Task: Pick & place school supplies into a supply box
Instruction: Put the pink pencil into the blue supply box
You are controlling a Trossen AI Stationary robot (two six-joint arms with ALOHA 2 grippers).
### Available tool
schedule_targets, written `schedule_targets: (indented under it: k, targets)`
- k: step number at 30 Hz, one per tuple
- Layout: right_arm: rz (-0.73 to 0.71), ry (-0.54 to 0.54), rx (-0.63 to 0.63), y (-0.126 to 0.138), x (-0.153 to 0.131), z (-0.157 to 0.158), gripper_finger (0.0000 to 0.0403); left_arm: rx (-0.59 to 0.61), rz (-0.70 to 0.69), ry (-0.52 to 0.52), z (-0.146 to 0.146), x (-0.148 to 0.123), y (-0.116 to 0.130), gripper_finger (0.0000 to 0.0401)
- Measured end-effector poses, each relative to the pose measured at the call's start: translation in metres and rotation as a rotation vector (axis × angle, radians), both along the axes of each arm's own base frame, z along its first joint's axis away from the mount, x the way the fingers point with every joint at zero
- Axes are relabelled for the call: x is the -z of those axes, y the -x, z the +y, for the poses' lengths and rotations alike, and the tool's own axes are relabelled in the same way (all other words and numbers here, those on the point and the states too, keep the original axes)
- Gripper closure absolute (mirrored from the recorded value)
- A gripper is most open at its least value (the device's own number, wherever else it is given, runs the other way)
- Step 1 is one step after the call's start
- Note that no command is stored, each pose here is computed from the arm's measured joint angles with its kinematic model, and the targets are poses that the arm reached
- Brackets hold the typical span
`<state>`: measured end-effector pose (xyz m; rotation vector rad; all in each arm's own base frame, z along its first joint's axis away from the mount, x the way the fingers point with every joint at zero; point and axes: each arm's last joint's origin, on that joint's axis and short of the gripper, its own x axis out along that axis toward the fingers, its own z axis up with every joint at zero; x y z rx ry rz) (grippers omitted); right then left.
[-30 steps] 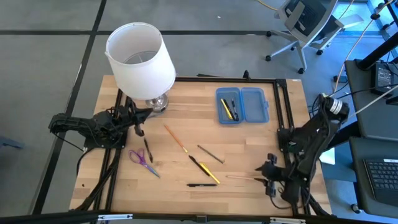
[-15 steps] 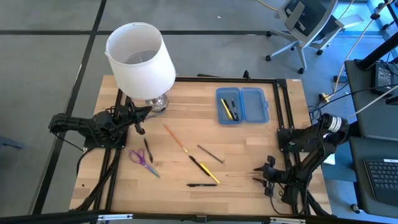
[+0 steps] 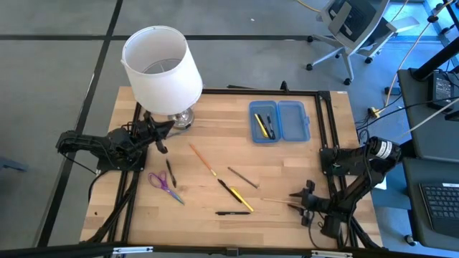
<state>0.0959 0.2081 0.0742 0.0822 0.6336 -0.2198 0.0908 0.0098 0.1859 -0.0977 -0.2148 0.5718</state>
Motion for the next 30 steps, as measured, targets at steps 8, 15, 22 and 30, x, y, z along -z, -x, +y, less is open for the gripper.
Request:
schedule_targets:
  k: [8,15,22,30]
  targets:
    - [0.027,0.022,-0.009,-0.002,0.004,0.000,0.0209,-0.026,0.002,0.004,0.001,0.000,0.000,0.0397]
    - [-0.005,0.039,-0.040,-0.007,0.010,0.005,0.0298,-0.027,0.002,0.005,0.001,0.000,0.000,0.0397]
    - [-0.045,0.076,-0.006,-0.017,0.021,0.003,0.0378,-0.026,0.003,0.004,0.001,0.000,0.000,0.0397]
    - [-0.171,0.098,0.066,-0.031,0.037,-0.003,0.0343,-0.026,0.003,0.004,0.001,0.000,0.000,0.0397]
